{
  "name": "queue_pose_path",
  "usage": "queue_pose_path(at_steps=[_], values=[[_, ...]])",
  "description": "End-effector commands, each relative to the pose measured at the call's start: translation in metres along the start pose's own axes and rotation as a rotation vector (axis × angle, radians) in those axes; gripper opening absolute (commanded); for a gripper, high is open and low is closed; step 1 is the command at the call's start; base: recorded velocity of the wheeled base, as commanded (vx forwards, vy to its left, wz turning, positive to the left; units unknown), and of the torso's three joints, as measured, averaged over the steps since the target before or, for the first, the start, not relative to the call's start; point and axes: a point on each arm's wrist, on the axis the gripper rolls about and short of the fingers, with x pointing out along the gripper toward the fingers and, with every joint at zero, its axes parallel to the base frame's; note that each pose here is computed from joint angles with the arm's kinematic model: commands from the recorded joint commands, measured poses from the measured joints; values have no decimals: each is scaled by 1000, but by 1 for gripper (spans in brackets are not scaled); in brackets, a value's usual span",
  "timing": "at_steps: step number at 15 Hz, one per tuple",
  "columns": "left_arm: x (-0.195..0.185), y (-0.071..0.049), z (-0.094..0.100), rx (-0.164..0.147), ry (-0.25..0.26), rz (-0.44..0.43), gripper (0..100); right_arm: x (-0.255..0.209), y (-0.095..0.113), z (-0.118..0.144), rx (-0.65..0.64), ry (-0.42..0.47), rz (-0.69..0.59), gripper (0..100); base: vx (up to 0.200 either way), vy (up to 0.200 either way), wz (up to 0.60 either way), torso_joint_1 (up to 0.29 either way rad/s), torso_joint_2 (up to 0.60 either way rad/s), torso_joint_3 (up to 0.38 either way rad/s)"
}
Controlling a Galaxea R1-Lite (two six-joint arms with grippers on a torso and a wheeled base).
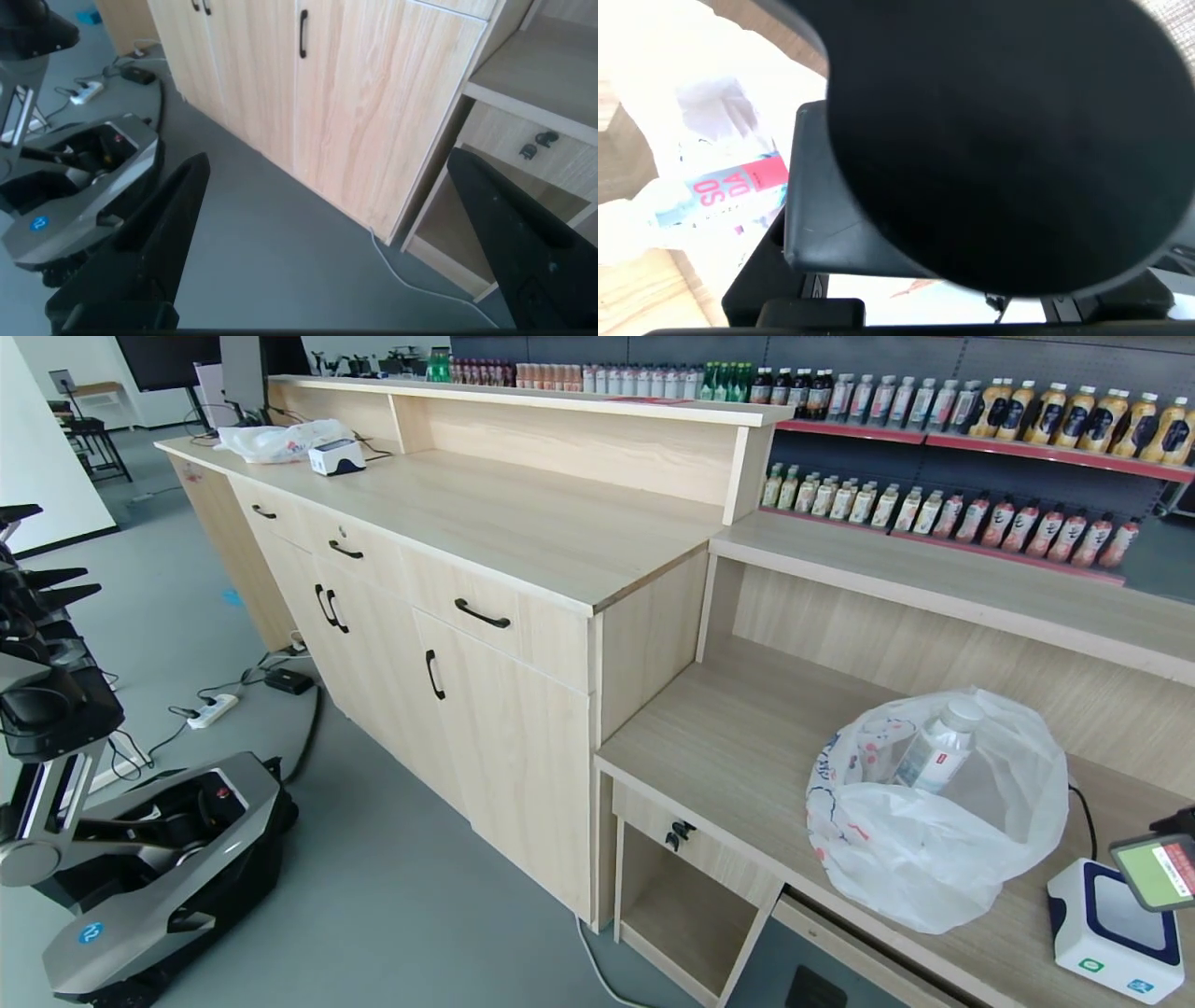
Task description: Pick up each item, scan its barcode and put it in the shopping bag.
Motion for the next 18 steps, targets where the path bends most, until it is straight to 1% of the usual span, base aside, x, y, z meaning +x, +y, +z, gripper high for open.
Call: queue_pose_path(at_steps=[1, 6, 9, 13, 18], values=[[0, 0, 0, -1, 0, 0, 100, 12, -1, -1, 1, 26, -23, 0, 0, 0, 0, 0, 0, 0], [0, 0, 0, -1, 0, 0, 100, 42, -2, -1, -9, 36, -30, 0, 0, 0, 0, 0, 0, 0], [0, 0, 0, -1, 0, 2, 100, 53, 5, -2, -24, 35, -13, 0, 0, 0, 0, 0, 0, 0], [0, 0, 0, -1, 0, 2, 100, 48, 7, -7, -34, 45, -5, 0, 0, 0, 0, 0, 0, 0], [0, 0, 0, -1, 0, 0, 100, 45, 2, -11, -31, 51, -19, 0, 0, 0, 0, 0, 0, 0]])
